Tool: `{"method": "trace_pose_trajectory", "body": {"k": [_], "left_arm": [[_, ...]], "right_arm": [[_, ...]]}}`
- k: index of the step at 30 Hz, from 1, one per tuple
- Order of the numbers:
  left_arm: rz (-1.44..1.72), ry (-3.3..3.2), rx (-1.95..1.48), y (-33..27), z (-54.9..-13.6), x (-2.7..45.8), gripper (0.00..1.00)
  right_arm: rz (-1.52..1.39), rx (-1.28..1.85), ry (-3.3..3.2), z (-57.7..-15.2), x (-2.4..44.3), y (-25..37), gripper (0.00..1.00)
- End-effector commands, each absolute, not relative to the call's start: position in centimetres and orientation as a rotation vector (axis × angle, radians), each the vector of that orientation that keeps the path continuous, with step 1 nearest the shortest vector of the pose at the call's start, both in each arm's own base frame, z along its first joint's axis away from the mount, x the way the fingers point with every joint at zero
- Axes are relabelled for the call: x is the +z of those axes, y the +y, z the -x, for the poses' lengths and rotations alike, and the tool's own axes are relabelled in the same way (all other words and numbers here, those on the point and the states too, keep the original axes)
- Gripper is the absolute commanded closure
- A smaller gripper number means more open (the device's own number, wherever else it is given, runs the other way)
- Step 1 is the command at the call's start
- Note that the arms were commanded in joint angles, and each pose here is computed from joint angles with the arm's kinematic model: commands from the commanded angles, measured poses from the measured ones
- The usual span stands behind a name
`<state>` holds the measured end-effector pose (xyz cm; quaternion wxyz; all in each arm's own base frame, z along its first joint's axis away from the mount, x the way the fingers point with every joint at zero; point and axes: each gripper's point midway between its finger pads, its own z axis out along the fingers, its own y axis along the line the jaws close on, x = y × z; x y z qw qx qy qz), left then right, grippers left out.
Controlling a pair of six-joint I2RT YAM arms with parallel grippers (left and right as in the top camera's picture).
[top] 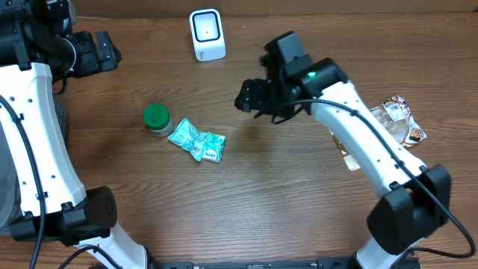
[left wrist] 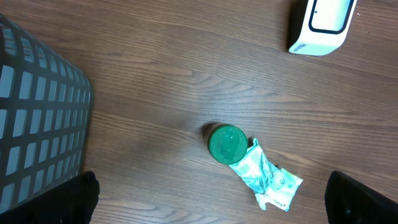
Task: Scan the item barcode
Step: 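Open the right gripper and move it toward the teal tissue pack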
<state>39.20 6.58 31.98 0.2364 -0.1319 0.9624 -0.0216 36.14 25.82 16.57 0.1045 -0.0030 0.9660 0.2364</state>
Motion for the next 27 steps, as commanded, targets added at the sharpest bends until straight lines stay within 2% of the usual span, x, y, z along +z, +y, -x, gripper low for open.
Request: {"method": "trace_pose_trajectory", "body": {"k": [1, 2, 6, 10, 20, 27], "left_arm": [[0.329, 2.639, -0.047, 6.4, -39.2, 32.1, 0.00], [0.329, 2.639, -0.047, 6.4, -39.2, 32.1, 0.01], [0.329, 2.639, -0.047, 6.4, -39.2, 32.1, 0.00], [0.329, 2.639, -0.047, 6.4, -39.2, 32.1, 0.00], [0.329, 2.639, -0.047, 6.4, -39.2, 32.1, 0.00], [0.329, 2.639, -0.047, 6.4, -39.2, 32.1, 0.00]], "right_arm": [[-0.035, 0.683, 2.943, -34.6, 13.8, 27.6, 0.37], [-0.052, 0.672, 2.978, -33.9, 13.0, 28.2, 0.45], [-0.074, 0.623, 3.077, -32.0, 10.2, 29.9, 0.55], [-0.059, 0.574, 3.142, -30.6, 7.7, 31.3, 0.56], [-0.063, 0.402, 3.148, -29.8, 3.8, 32.7, 0.69], [-0.055, 0.382, 3.128, -29.9, 2.2, 33.8, 0.70]]}}
